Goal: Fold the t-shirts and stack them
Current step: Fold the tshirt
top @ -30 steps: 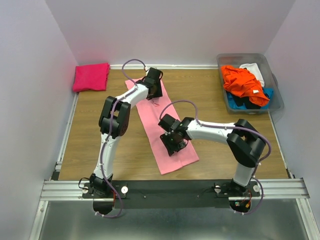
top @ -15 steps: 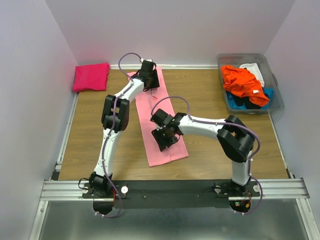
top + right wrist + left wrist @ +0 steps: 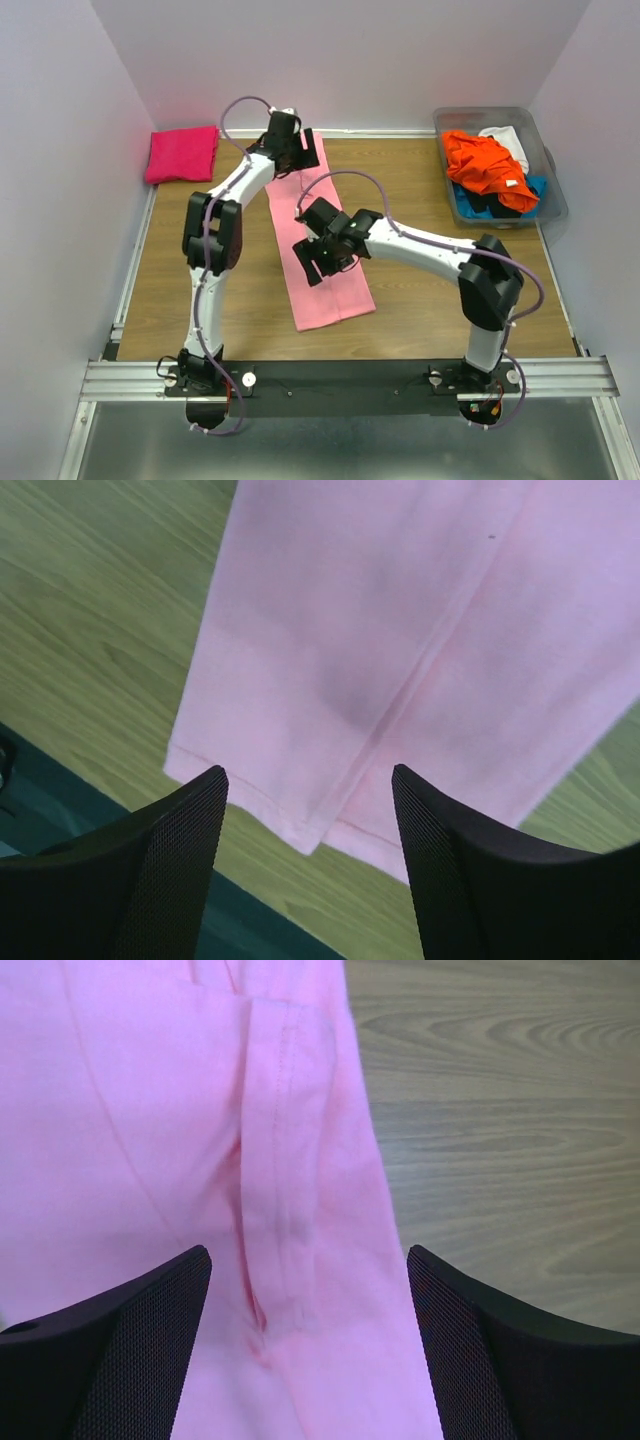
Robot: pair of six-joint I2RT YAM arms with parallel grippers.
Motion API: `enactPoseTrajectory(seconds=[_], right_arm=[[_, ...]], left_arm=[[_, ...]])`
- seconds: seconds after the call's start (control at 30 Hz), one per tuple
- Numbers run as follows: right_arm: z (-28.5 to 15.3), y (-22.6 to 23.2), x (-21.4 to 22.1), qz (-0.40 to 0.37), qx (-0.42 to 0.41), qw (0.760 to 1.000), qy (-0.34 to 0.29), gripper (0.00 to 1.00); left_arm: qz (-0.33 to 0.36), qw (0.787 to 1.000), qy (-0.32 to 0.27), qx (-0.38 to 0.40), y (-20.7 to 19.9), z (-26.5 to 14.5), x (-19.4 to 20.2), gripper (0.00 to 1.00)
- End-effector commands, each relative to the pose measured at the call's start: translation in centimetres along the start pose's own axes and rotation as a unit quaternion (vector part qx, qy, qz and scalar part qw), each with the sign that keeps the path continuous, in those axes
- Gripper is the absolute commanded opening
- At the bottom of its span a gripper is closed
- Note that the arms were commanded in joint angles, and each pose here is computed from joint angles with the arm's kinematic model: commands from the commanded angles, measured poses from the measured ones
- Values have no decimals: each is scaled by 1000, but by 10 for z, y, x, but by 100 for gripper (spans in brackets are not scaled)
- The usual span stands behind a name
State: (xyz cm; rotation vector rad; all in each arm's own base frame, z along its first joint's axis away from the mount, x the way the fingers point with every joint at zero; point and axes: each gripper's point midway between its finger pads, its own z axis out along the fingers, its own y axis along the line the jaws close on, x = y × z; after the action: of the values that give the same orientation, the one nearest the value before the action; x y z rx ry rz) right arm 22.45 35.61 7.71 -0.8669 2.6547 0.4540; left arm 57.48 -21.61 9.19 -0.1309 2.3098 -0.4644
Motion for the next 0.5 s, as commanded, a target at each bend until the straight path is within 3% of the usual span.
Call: enactPoseTrajectory(seconds=[0.0,0.03,0.07,0.1,0.17,0.2,0.37,0.4,0.47], right_arm=[[-44,-28,-11,20,59,997,-40,76],[-51,-38,-1,34,77,996,-39,78],[-54,-44,3,42,87,995,-39,78],[-58,-51,8,51,95,993,-39,78],[-63,-68,17,83,110,990,-40,78],[-68,-74,28,93,113,989,-39,78],[-71,-101,64,139,133,981,-24,71],[-68,-103,75,143,131,981,-18,70],[-64,-102,84,150,123,981,-13,65]], left_arm=[[-3,995,-99,-2,-21,-96,-66,88],[-3,991,-135,-9,-28,-131,-81,88],[-2,992,-124,-32,-17,-136,-61,88],[-5,988,-154,-32,-25,-159,-76,88],[-4,989,-137,-58,-11,-171,-42,88],[-9,986,-158,-52,-19,-201,-43,88],[-11,995,-55,-79,2,-233,75,86],[-12,997,-15,-79,2,-232,116,86],[-21,997,17,-72,0,-242,153,85]])
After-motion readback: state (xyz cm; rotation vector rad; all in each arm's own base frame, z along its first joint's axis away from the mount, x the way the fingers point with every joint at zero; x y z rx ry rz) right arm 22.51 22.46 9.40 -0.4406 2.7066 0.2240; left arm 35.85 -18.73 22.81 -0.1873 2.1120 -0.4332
